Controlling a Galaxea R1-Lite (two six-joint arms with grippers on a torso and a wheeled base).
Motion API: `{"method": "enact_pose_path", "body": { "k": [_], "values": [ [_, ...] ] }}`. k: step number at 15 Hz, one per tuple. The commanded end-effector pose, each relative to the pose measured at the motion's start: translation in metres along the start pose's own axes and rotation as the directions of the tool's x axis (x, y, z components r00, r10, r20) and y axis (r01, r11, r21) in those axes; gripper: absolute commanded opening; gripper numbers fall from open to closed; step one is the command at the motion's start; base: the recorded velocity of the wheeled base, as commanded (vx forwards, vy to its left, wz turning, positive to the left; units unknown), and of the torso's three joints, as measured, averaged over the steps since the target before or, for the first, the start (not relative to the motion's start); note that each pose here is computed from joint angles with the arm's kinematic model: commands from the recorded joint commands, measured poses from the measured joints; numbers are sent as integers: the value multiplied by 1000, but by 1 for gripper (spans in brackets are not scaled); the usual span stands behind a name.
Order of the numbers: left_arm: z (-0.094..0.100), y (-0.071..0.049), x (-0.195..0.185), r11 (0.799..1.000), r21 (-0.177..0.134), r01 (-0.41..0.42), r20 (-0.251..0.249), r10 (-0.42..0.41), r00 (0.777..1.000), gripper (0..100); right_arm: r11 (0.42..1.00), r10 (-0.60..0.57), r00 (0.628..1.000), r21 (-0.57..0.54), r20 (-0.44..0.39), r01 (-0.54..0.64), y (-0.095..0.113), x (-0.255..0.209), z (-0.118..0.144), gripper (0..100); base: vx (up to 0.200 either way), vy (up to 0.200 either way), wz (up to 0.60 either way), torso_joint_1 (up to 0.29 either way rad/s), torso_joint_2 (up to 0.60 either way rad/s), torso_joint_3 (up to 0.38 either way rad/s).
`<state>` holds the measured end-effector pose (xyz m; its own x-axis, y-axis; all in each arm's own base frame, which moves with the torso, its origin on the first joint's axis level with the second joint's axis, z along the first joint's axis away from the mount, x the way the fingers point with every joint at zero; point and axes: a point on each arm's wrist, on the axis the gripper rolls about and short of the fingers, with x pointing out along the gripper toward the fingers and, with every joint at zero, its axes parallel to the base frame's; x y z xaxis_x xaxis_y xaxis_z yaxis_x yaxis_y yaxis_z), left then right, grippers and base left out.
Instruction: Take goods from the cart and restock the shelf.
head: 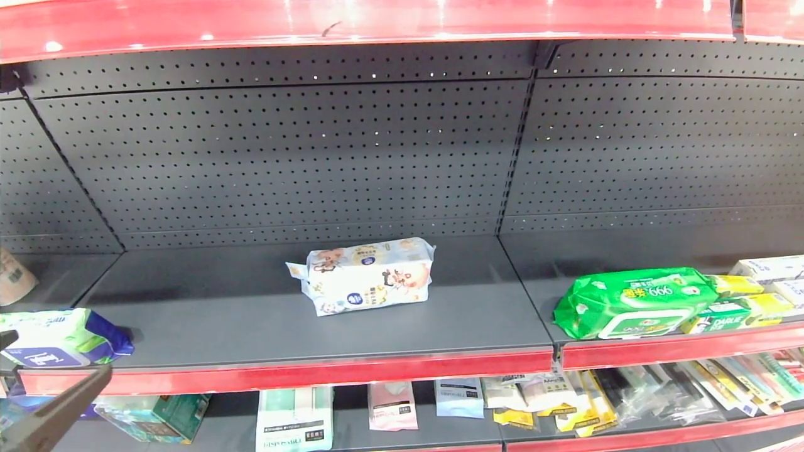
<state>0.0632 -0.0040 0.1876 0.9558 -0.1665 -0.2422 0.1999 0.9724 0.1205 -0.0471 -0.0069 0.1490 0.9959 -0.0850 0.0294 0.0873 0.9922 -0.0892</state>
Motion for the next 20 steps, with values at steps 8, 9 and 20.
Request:
{"method": "enact_pose_path", "body": {
  "k": [8, 9, 20],
  "values": [
    [14, 24, 176, 884, 234, 405, -245, -350, 904, 100, 997, 3, 997, -76, -81, -9, 5, 15, -32, 0, 0, 0, 0, 0, 0, 0],
    [17, 27, 194, 861, 276, 428, -247, -367, 897, 100, 997, 1, 996, -79, -89, -8, 5, 16, -34, 0, 0, 0, 0, 0, 0, 0],
    [11, -6, 296, 739, 311, 597, -311, -514, 799, 100, 991, 8, 992, -133, -127, -25, 7, 19, -45, 0, 0, 0, 0, 0, 0, 0]
  ]
}}
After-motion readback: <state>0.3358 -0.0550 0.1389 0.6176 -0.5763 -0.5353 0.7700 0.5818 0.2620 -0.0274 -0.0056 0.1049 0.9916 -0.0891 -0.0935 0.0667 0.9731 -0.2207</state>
